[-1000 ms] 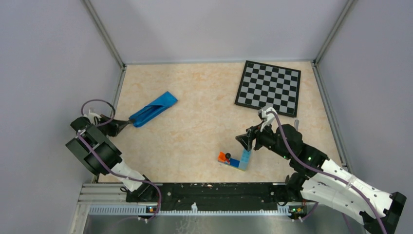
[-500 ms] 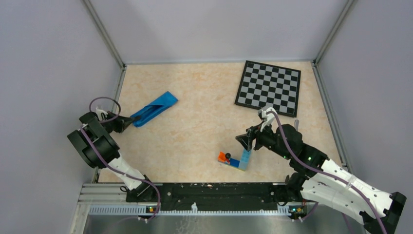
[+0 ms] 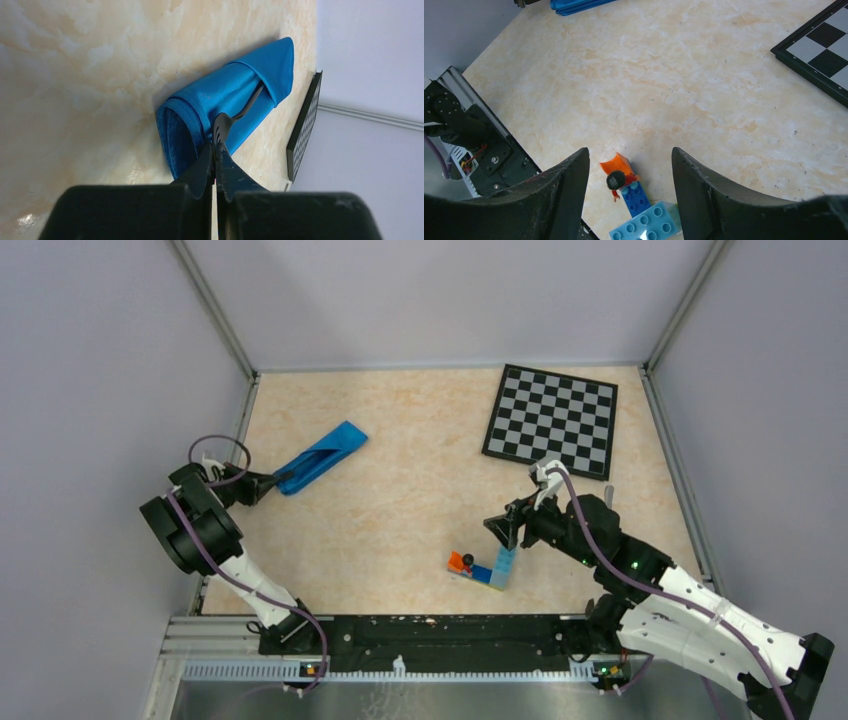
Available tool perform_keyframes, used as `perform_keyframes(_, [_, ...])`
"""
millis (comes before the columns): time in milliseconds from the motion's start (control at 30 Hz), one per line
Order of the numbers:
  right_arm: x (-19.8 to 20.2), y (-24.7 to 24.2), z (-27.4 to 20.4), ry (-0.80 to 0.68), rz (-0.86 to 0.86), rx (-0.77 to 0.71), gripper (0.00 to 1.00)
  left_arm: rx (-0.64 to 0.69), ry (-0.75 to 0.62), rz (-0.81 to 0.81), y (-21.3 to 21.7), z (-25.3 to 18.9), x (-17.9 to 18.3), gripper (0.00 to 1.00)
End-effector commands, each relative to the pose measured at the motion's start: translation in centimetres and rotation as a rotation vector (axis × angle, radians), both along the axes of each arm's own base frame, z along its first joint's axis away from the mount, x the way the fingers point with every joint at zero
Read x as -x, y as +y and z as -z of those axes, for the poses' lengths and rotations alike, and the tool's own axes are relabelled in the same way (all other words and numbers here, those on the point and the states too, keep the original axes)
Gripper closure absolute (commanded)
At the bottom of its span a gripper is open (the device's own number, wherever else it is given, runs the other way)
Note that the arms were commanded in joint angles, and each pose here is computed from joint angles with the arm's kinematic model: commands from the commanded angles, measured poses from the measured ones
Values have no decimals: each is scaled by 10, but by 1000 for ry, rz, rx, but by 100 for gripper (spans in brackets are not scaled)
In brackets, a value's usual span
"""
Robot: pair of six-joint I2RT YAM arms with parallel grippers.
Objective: Fold the napkin into a case and place the utensils inside
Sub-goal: Insert the fork into the folded napkin.
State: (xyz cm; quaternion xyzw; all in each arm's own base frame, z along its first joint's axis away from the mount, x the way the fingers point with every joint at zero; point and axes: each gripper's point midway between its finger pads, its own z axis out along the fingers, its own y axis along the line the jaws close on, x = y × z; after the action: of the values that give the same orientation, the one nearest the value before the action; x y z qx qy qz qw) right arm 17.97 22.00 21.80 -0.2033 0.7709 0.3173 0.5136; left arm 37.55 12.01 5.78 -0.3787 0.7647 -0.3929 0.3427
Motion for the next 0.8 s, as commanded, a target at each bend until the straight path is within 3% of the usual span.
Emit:
perform_keyframes(0, [-2, 4, -27, -48, -8, -47, 39, -21, -86, 19, 7, -20, -16, 100])
perform_keyframes(267, [-2, 4, -26, -48, -6, -44, 39, 54, -92, -5, -2, -18, -16, 100])
perform_keyframes(767, [-4, 2, -28, -57, 2, -47, 39, 23, -83, 65, -14, -1, -32, 100])
